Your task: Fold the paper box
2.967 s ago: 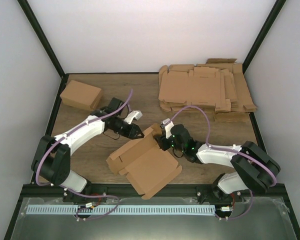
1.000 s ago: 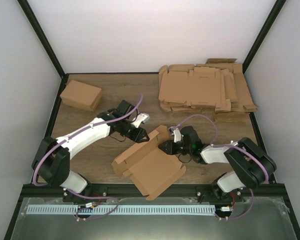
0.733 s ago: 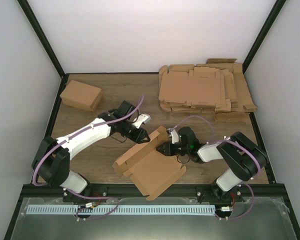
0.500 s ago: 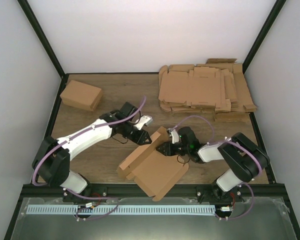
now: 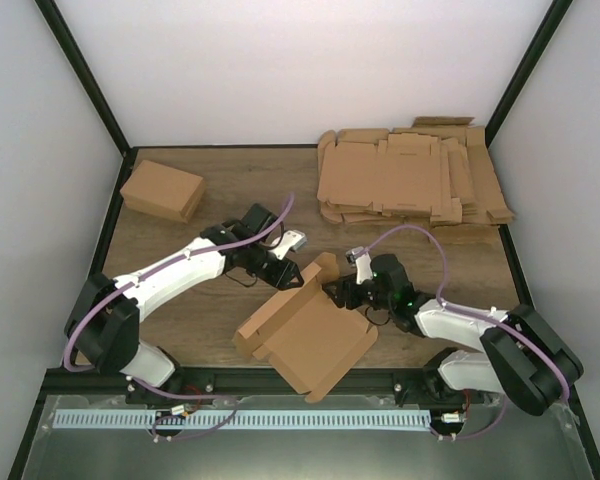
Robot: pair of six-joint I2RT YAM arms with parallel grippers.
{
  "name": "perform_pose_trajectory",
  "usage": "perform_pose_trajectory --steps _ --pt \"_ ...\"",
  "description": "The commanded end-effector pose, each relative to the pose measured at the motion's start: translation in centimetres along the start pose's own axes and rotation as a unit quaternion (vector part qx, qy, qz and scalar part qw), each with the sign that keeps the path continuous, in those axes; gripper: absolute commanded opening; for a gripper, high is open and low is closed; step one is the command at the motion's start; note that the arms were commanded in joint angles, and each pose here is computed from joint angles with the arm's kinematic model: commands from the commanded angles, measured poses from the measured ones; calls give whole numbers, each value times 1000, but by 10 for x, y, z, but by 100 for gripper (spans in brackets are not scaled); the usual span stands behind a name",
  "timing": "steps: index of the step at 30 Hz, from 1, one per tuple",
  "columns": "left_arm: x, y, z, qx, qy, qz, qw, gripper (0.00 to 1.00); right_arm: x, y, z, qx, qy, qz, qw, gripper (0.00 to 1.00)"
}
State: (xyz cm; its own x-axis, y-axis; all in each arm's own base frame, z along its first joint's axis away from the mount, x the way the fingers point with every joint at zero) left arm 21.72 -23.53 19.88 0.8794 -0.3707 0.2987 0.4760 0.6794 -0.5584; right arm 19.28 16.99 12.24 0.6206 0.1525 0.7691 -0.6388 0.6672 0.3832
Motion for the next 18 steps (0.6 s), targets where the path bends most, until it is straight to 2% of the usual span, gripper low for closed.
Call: perform_pose_trajectory --steps 1,8,10,11,12,15,18 --pt "1 0 3 23 1 -2 1000 29 21 -7 -4 -57 -14 54 997 65" --pt "0 -1 2 24 2 -5 1000 29 38 -10 -9 -86 -33 137 986 69" --pt "0 -2 1 23 4 -6 1000 29 42 -8 -10 -74 -40 156 984 69" --pt "0 -2 1 22 3 -7 1000 29 43 -5 -12 -57 -41 163 984 66" --pt "1 -2 0 22 3 -7 1000 29 42 -4 -15 -44 -32 163 985 60" --pt "2 -4 -2 25 4 -9 1000 29 45 -3 -22 -30 -3 147 989 28" --pt "3 -6 -3 30 3 -10 999 29 38 -2 -18 -31 3 123 992 7"
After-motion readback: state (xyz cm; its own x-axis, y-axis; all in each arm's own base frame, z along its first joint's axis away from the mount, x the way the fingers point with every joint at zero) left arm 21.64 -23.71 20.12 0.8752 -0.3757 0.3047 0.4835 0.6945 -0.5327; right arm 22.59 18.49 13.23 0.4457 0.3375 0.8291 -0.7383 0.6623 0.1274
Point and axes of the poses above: each gripper's point midway between its finger pads, its own z axis back along the fingers, its own y axis along the line the jaws close on, x = y × z, the point moved 9 cm from there along z, back along the fingers, and after that the axes turned 10 degrees about z, right-handed, at the moved point
